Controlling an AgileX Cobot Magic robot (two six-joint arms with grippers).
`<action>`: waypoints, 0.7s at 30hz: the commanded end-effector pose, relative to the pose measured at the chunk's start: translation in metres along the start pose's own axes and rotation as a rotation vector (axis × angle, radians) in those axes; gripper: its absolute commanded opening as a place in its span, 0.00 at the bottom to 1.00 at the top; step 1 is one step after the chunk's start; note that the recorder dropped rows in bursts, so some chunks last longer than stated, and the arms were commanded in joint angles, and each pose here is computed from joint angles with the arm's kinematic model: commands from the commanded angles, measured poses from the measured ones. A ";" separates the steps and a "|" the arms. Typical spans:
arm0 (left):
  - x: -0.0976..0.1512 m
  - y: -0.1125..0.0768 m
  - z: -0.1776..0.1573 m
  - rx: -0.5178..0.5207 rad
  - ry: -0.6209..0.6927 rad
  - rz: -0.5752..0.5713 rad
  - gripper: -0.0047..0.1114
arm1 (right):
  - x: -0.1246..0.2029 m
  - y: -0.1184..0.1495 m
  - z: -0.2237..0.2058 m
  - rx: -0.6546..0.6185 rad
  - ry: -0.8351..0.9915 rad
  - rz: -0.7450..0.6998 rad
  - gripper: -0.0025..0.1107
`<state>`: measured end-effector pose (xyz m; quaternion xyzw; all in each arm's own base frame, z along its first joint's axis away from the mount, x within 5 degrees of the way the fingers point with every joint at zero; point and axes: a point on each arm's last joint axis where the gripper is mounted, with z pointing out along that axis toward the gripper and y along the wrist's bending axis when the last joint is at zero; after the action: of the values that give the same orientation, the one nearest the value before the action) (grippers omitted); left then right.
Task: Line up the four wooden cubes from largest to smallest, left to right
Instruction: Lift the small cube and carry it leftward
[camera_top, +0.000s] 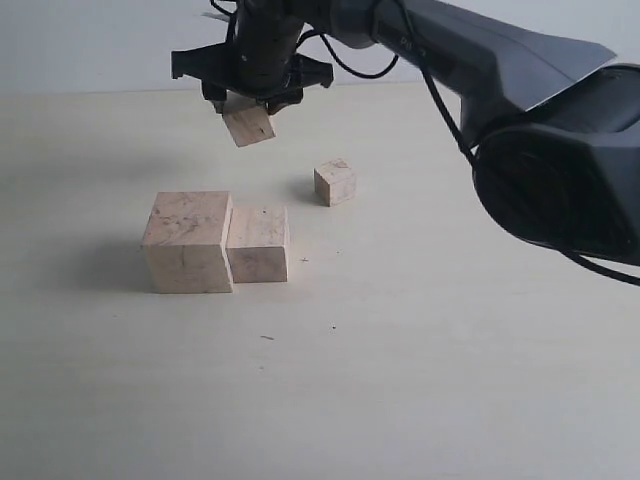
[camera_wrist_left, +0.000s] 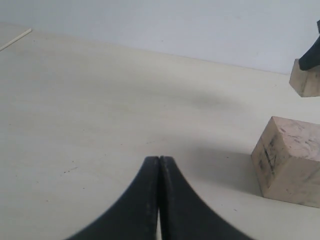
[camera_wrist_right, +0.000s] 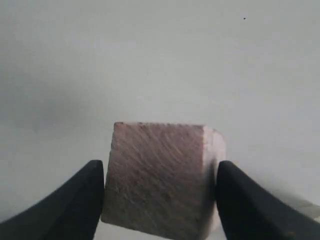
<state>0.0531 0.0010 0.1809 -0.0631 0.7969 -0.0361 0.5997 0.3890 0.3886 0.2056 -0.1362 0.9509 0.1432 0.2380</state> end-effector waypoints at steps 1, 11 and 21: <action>0.000 0.000 0.000 0.003 -0.010 -0.007 0.04 | 0.009 0.024 -0.033 0.002 0.033 -0.191 0.02; 0.000 0.000 0.000 0.003 -0.010 -0.007 0.04 | 0.022 0.063 -0.084 -0.071 0.023 -0.397 0.02; 0.000 0.000 0.000 0.003 -0.010 -0.007 0.04 | 0.027 0.100 -0.137 -0.229 -0.116 -0.529 0.02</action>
<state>0.0531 0.0010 0.1809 -0.0631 0.7969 -0.0361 0.5997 0.2909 0.4222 0.3144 -0.3718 0.8678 0.1705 0.2823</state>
